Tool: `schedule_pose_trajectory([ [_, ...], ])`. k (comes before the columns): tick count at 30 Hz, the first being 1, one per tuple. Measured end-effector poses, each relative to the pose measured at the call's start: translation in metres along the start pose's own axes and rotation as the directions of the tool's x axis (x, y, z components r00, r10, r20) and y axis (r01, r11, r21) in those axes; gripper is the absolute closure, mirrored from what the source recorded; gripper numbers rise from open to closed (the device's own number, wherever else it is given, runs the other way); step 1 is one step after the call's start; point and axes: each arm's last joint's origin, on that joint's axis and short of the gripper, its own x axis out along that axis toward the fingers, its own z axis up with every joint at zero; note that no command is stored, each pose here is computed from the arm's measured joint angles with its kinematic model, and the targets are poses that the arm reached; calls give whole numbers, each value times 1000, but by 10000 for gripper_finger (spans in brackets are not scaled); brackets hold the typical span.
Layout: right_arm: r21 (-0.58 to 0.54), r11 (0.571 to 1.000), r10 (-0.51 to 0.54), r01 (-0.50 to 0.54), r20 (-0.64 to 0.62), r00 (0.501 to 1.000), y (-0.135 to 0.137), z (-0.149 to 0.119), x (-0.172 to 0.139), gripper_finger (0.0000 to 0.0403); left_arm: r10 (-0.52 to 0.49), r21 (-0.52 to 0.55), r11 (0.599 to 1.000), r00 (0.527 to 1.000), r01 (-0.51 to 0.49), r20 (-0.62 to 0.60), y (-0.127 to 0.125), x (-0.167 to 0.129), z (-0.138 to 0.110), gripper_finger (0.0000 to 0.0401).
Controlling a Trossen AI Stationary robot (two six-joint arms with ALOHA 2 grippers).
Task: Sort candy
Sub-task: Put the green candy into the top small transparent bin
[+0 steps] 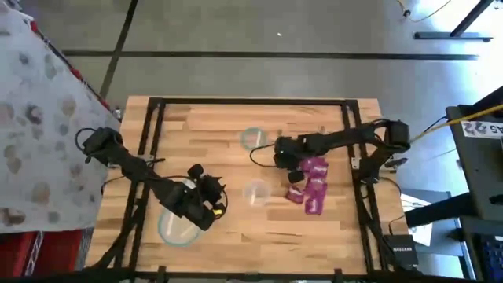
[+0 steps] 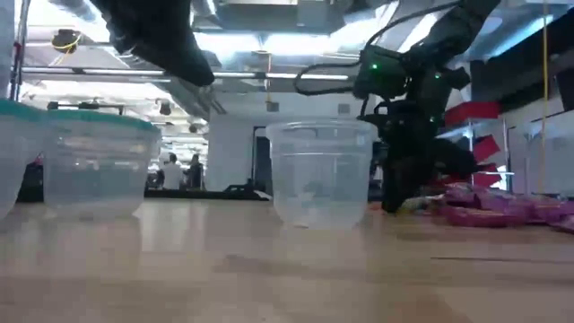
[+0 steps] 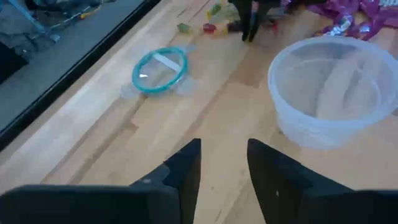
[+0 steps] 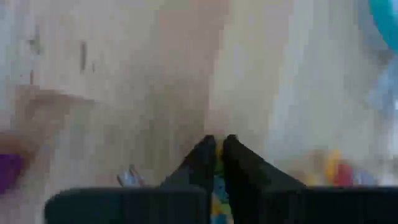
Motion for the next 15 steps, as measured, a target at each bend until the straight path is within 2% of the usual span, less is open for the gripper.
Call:
schedule_pose_trajectory([
  [3, 10, 1000, -24, 23, 81, 996, 6, 8, -19, 400, 1, -1, 1000, 1000, -1, 1, 0, 0, 0, 286],
  [6, 17, 1000, -7, 4, 230, 973, 16, 20, -41, 399, 7, -7, 1000, 1000, -7, 12, 0, 1, 0, 286],
  [10, -24, 999, 50, -44, 453, 890, 36, 41, -66, 402, 36, -26, 999, 999, -35, 27, 2, 5, -8, 286],
  [15, -93, 994, 95, -48, 601, 794, 64, 63, -71, 401, 51, -64, 997, 998, -49, 27, 6, 16, -12, 286],
])
